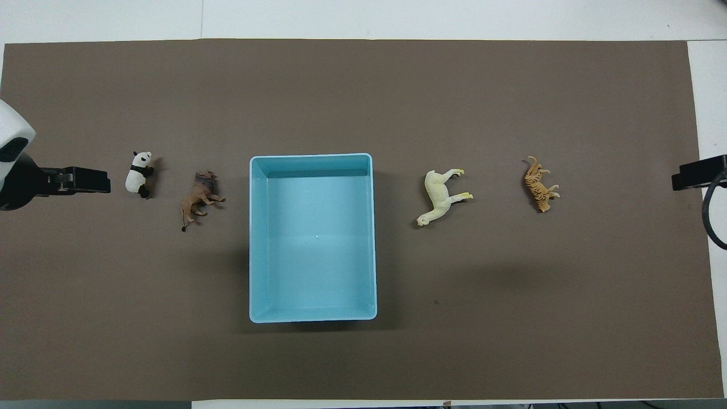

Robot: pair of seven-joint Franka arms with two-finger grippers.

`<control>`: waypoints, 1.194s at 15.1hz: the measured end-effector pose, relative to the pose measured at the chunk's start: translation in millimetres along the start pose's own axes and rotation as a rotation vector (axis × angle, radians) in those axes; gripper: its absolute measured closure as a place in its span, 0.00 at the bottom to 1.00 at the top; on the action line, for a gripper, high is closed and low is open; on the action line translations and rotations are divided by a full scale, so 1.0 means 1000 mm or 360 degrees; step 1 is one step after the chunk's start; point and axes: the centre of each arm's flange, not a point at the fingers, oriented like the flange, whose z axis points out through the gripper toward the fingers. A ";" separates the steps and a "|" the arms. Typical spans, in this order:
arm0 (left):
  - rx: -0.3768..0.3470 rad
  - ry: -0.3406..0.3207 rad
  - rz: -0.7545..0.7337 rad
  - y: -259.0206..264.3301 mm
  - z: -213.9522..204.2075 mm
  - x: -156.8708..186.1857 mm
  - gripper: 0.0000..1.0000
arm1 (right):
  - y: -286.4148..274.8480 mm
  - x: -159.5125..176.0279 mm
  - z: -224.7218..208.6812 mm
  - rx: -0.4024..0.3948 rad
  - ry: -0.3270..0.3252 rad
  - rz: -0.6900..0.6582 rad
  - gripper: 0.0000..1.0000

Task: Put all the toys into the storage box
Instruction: 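Reach the left gripper toward the panda while the right gripper reaches the tan animal, then grasp the panda with the left gripper while the right gripper grasps the tan animal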

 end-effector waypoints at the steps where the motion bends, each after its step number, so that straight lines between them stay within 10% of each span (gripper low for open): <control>1: 0.0000 0.0020 -0.0006 -0.002 0.014 0.001 0.00 | -0.003 -0.002 0.006 0.0001 -0.0015 -0.0022 0.00; 12: 0.0143 0.0176 0.0151 -0.074 0.154 0.067 0.00 | -0.077 -0.023 0.124 -0.0003 -0.0091 -0.0283 0.00; 18: 0.0121 0.0095 0.0218 -0.062 0.184 0.063 0.00 | -0.088 -0.011 0.135 -0.0010 0.0086 -0.0446 0.00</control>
